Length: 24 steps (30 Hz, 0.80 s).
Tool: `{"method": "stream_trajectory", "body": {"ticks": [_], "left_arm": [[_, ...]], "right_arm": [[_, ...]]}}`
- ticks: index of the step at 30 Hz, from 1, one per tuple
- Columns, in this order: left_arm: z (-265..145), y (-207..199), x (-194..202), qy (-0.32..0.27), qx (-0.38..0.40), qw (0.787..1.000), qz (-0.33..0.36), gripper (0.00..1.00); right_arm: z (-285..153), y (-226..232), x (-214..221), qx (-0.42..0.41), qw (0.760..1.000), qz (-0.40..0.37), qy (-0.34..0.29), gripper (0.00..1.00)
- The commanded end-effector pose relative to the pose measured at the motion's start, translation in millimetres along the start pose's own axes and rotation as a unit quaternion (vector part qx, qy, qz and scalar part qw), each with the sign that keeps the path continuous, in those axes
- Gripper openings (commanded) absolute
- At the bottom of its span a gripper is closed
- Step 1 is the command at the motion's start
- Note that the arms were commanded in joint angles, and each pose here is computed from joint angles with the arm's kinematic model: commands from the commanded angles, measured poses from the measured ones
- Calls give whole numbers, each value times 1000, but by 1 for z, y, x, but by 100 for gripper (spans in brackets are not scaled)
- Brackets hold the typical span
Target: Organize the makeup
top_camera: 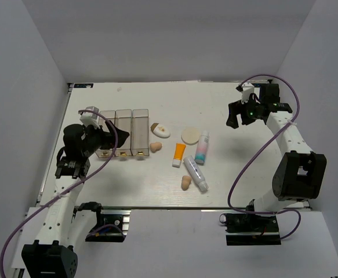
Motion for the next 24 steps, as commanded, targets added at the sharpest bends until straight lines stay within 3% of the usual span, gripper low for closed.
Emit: {"method": "stream_trajectory", "body": {"ticks": [1,9,12,16,20,23,24], "left_arm": [[3,-11,-18,-17,47,998,23,98],[15,-12,-25,-11,69,997,18,94],[20,-14,-26,-9,83,996,15,83],[32,-16,-29,-6,111,994,-2,55],[50,-17,-34,17,138,990,-16,38],[68,-20,-40,49,143,988,-13,36],[81,-16,-36,70,136,988,-20,36]], "right_arm": [[-12,2,-7,5,1000,-18,-9,89],[-15,9,3,-34,997,-74,7,89],[-16,9,3,-38,994,-99,15,89],[-19,11,-3,-52,992,-116,20,89],[-18,18,-1,-83,990,-112,15,89],[-11,23,6,-114,988,-100,8,68],[-8,24,10,-120,988,-95,9,47]]}}
Point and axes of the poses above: each gripper's point midway between its finger pads, its own z axis out along the fingers, its own y axis along the line the jaws close on, x = y × z, the point moved 8 cm from there along -z, back along the fingers, and after that the axes turned 4 degrees about z, right-handed, at the moved point
